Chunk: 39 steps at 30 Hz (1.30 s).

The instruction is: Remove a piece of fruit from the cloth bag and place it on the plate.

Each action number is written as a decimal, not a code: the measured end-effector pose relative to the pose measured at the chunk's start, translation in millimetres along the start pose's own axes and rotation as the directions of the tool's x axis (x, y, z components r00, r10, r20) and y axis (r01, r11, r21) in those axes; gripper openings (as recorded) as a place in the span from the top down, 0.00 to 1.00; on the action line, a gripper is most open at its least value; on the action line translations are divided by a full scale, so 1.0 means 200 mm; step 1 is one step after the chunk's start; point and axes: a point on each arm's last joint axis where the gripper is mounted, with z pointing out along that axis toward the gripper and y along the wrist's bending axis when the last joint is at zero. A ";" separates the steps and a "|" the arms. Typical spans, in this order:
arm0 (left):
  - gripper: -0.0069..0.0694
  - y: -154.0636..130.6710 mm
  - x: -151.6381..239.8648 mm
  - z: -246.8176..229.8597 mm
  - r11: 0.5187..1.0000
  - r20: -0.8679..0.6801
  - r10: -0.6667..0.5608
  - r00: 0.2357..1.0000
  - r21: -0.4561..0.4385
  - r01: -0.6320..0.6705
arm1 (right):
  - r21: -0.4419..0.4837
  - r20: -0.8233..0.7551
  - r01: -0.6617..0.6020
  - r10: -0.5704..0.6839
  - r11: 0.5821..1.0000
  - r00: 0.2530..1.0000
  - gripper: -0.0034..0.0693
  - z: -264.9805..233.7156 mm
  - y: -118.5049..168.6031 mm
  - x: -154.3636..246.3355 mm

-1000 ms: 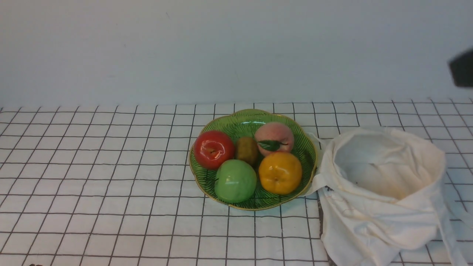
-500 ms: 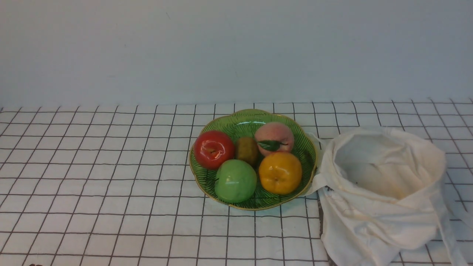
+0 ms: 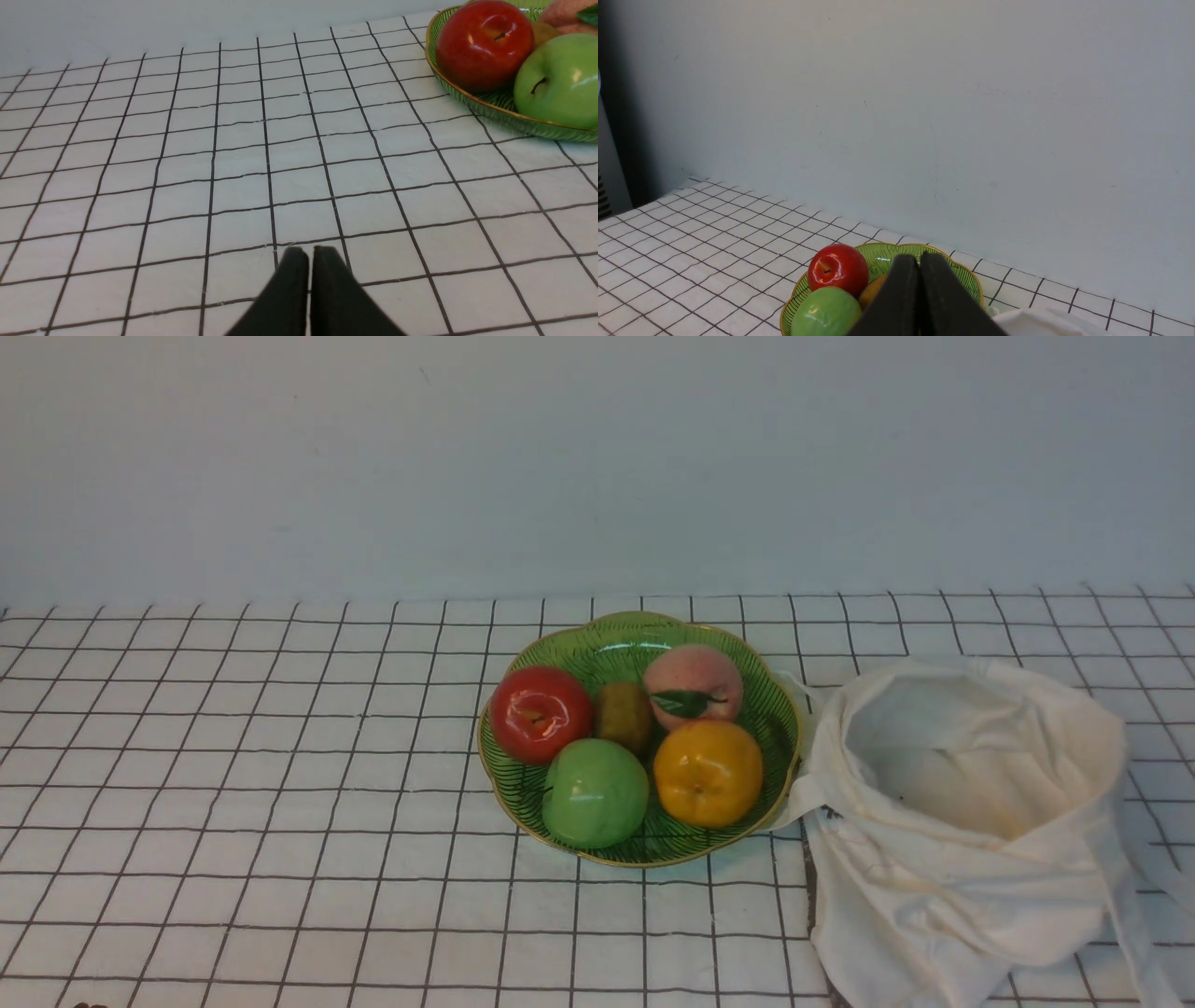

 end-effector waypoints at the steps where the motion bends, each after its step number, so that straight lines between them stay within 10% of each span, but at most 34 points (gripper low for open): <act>1: 0.92 0.00 0.00 0.00 1.000 0.000 0.000 1.000 0.000 0.000 | 0.000 0.000 0.000 0.000 1.000 1.000 0.97 0.00 0.00 0.00; 12: 0.92 0.00 0.00 0.00 1.000 0.000 0.000 1.000 0.000 0.000 | 0.037 -0.036 0.008 -0.006 0.999 0.999 0.97 -0.02 -0.01 0.15; 25: 0.92 0.00 0.00 0.00 1.000 0.000 0.000 1.000 0.000 0.000 | 0.410 -0.208 0.019 0.073 0.912 0.975 0.97 -0.08 -0.09 0.69; 39: 0.92 0.00 0.00 0.00 1.000 0.000 0.000 1.000 0.000 0.000 | 0.385 -0.214 0.017 0.071 0.923 0.974 0.97 -0.07 -0.08 0.69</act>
